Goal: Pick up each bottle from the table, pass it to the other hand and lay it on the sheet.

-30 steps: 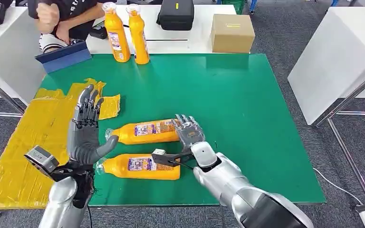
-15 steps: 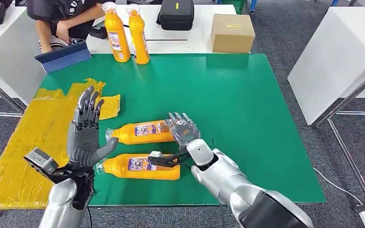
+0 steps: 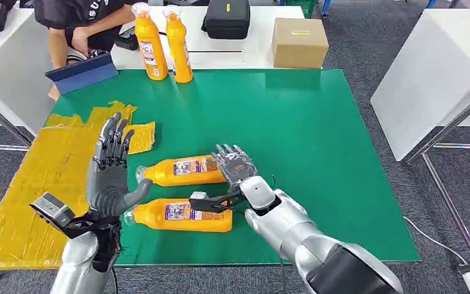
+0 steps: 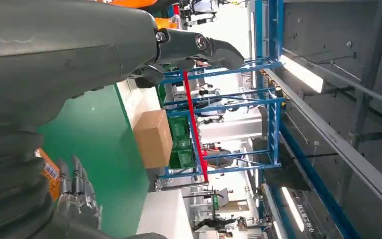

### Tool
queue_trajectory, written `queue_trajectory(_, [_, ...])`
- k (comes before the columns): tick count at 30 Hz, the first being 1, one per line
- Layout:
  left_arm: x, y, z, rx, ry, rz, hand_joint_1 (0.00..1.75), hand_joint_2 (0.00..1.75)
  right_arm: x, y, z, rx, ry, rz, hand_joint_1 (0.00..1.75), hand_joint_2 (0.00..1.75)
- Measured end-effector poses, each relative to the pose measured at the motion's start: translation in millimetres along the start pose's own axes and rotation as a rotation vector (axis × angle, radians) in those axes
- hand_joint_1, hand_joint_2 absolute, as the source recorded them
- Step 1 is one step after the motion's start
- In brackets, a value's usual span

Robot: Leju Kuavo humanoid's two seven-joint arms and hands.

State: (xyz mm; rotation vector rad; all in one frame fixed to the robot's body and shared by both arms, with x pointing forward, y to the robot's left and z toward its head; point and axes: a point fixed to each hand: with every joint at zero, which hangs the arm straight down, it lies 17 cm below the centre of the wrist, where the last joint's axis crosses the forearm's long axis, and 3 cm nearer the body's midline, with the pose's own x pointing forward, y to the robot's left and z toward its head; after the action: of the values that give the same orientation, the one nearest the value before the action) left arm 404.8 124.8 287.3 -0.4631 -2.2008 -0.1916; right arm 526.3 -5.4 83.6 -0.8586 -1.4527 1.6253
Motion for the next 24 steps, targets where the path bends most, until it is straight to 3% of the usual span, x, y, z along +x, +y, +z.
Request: queue_trajectory(24, [-3,-1,6,0.002,0.014,0.003,0.0,1.75,-6,-13,-7,0.01,-0.013,-0.106,0.0,1.75])
